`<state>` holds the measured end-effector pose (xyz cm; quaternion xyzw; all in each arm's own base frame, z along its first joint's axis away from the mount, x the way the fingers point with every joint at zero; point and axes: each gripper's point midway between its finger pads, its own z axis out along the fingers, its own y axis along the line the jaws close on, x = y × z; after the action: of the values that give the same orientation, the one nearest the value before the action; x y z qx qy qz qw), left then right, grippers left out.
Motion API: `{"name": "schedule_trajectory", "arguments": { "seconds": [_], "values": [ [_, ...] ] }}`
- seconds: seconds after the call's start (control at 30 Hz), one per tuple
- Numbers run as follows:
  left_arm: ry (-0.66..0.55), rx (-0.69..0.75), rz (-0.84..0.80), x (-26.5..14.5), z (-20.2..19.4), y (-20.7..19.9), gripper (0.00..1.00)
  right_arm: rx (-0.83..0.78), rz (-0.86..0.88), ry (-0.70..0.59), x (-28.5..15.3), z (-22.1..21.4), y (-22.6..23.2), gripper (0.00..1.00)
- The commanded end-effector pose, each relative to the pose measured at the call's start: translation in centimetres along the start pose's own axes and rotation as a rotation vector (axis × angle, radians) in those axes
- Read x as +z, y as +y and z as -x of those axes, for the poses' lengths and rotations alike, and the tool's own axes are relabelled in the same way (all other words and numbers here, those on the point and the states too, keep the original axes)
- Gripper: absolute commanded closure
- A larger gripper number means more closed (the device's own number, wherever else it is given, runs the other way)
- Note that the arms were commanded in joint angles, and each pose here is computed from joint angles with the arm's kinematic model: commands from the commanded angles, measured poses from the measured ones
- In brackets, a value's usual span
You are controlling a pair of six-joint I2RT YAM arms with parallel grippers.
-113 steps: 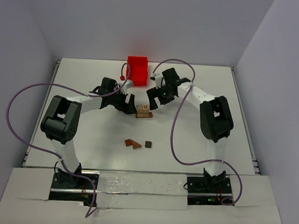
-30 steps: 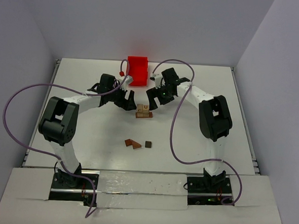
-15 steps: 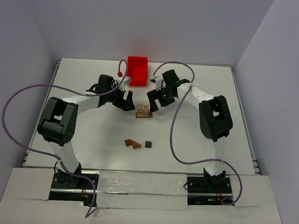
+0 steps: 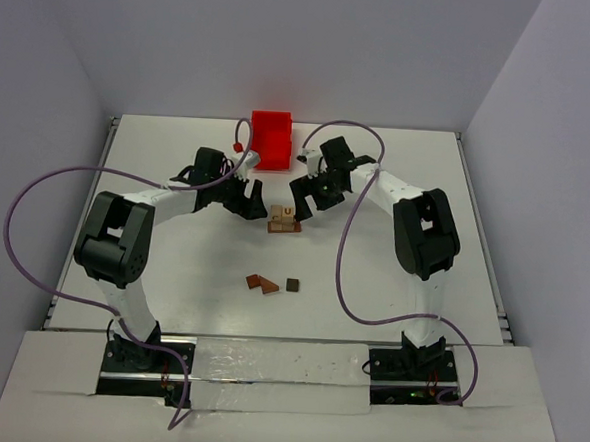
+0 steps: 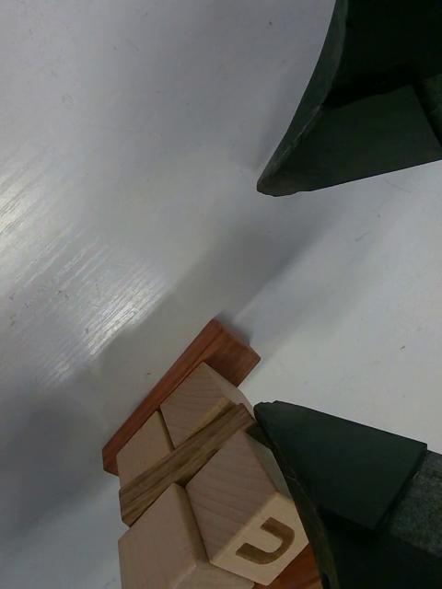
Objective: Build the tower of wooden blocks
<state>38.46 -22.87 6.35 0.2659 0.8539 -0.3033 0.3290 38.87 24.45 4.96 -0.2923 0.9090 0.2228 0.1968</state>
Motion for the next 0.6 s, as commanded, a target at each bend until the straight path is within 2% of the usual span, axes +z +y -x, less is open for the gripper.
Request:
{"name": "schedule_trajectory", "arguments": {
  "seconds": [0.0,0.57],
  "values": [
    [-0.026,0.038,-0.039,0.03,0.73,-1.16,0.09,-0.007,0.01,-0.069,-1.71,2.23,0.51,0.0],
    [-0.022,0.047,-0.043,0.05,0.59,-1.31,0.09,-0.003,0.014,-0.068,-1.15,2.76,0.27,0.0]
  ]
}}
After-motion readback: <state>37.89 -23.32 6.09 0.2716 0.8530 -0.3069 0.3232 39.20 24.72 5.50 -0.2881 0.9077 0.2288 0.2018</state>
